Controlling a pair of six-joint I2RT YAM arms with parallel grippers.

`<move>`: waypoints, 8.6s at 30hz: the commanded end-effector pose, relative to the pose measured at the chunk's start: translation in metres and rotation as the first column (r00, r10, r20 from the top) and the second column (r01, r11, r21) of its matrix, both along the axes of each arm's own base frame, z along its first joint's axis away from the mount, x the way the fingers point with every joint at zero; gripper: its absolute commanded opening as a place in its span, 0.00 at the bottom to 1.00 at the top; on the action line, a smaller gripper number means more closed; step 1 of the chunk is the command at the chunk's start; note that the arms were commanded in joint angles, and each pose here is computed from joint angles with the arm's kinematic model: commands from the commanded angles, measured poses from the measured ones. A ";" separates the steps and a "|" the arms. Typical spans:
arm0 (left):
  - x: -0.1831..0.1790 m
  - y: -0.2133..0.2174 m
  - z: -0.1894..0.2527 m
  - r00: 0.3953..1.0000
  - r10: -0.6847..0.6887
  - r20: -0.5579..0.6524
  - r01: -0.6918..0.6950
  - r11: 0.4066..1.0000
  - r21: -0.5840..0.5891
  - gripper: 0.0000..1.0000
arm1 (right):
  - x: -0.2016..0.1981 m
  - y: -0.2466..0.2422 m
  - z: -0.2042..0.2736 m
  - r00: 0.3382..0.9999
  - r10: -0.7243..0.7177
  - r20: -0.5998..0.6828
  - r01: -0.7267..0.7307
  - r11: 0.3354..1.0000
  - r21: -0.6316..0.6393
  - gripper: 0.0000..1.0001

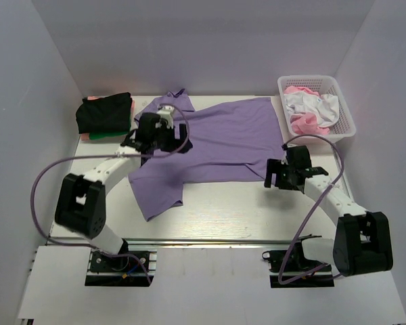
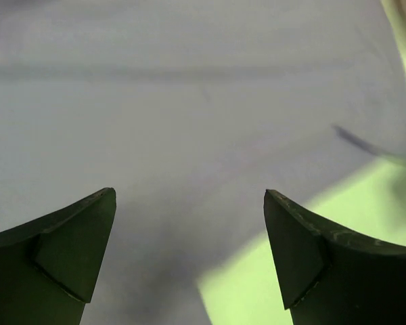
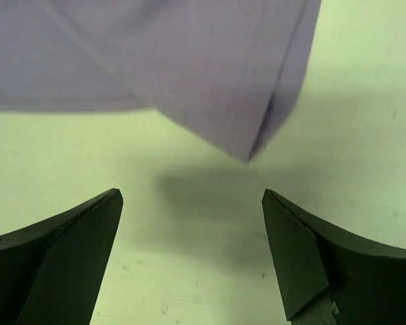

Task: Fold and stack the t-shirts
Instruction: Flatten out the tshirt

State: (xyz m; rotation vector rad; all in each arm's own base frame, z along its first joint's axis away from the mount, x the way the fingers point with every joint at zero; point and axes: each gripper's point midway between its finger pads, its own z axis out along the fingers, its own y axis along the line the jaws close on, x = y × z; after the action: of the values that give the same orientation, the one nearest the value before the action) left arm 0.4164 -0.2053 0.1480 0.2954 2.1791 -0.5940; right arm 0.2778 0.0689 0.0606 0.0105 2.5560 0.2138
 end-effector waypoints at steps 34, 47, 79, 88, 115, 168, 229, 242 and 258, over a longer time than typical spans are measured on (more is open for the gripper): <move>-0.121 -0.007 -0.075 0.984 -0.100 -0.150 0.101 0.995 0.001 1.00 | 0.026 0.019 0.074 0.984 -0.055 0.170 0.028 0.988 0.155 0.00; -0.136 0.045 -0.139 0.962 0.094 -0.258 -0.041 0.978 0.206 1.00 | 0.057 -0.001 0.126 0.962 -0.184 0.201 0.163 0.980 0.117 0.00; -0.143 0.061 -0.165 0.918 0.179 -0.353 -0.064 0.947 0.315 1.00 | 0.214 0.023 0.044 0.998 -0.004 0.065 0.000 0.999 0.053 0.47; -0.149 0.049 -0.174 0.898 0.129 -0.421 -0.009 0.961 0.276 1.00 | 0.179 0.003 0.042 0.998 -0.021 0.055 0.024 0.999 -0.044 0.56; -0.155 0.059 -0.175 0.891 0.163 -0.424 -0.022 0.948 0.318 1.00 | 0.197 0.018 -0.026 0.990 -0.126 -0.062 0.126 0.992 -0.005 0.31; -0.094 0.041 -0.018 0.935 0.300 -0.189 -0.297 0.954 0.044 1.00 | 0.058 0.033 0.019 0.995 -0.035 -0.093 0.041 0.997 0.063 0.90; -0.286 0.140 -0.108 0.368 0.707 -0.604 -0.607 0.675 0.419 0.97 | 0.066 0.072 0.061 0.975 0.010 0.220 -0.023 0.998 0.060 0.90; -0.282 0.144 -0.139 0.373 0.724 -0.580 -0.644 0.652 0.400 0.35 | 0.050 0.053 0.072 0.973 -0.113 0.201 0.099 0.992 0.081 0.90; -0.272 0.125 -0.109 0.501 0.604 -0.620 -0.549 0.775 0.312 0.00 | -0.054 -0.019 -0.011 0.886 -0.431 -0.170 0.424 0.902 -0.076 0.90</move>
State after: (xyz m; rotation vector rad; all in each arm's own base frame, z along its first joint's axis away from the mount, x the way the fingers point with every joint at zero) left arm 0.1336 -0.0735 0.0197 -0.8538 2.8136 -0.1664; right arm 0.2434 0.0620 0.0587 0.4676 2.6291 0.0494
